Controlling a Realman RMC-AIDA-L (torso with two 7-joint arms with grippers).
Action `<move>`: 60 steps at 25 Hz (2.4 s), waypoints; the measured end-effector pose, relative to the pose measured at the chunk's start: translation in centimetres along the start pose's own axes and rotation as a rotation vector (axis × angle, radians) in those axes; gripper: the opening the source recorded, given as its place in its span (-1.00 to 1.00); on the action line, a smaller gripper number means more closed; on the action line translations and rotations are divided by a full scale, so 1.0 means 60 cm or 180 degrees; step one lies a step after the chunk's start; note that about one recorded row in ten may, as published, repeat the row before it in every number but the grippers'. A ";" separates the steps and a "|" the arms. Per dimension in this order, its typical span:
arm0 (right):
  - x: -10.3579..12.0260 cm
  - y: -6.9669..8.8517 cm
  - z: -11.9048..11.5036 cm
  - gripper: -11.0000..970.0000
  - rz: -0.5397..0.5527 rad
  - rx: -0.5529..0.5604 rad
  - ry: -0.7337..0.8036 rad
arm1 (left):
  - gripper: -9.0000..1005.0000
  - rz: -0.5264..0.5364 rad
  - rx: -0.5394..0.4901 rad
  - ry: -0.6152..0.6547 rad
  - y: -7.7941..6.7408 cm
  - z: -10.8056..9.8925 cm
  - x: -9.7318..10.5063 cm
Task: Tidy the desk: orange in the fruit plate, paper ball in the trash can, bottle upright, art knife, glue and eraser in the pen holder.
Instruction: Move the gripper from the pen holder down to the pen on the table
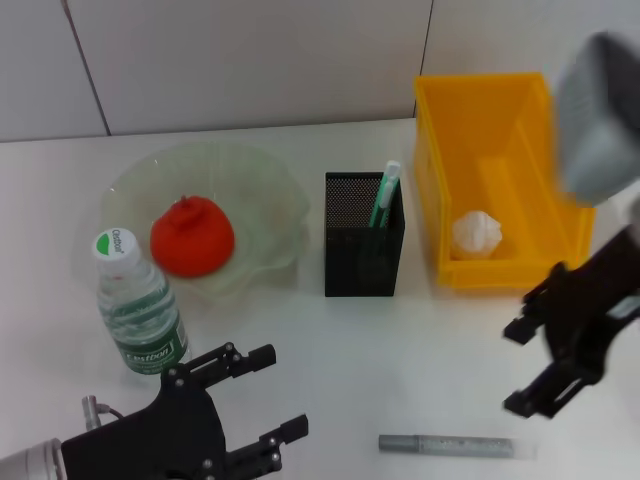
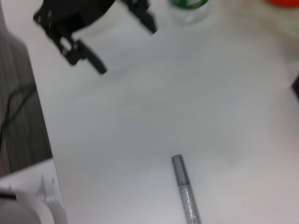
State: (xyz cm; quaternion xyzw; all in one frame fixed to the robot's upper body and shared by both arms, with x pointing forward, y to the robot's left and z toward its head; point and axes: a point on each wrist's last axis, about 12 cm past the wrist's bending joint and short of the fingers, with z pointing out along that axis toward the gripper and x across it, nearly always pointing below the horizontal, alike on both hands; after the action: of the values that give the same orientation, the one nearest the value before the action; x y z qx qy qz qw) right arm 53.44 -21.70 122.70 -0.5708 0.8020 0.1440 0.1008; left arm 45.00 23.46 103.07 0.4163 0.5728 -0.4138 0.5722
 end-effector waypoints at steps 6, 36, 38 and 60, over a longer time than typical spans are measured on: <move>-0.066 0.023 0.070 0.64 -0.0542 0.0091 0.0494 | 0.42 -0.0005 -0.0034 -0.0009 0.003 0.000 -0.001; -0.039 0.041 0.159 0.61 -0.0647 0.0133 0.0807 | 0.42 -0.0053 -0.0102 0.0030 0.004 -0.002 0.005; -0.040 0.040 0.163 0.59 -0.0640 0.0134 0.0814 | 0.42 -0.0067 -0.0107 0.0034 0.003 -0.002 0.006; -0.046 0.041 0.180 -0.27 -0.0696 0.0147 0.0819 | 0.42 -0.0074 -0.0110 0.0033 0.002 -0.003 0.006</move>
State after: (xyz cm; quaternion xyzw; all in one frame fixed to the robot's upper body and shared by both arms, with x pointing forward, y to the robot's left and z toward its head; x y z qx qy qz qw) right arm 51.99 -14.76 113.72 -0.6660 0.7445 0.0393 0.0254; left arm 45.09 23.66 102.68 0.4018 0.5876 -0.4083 0.5715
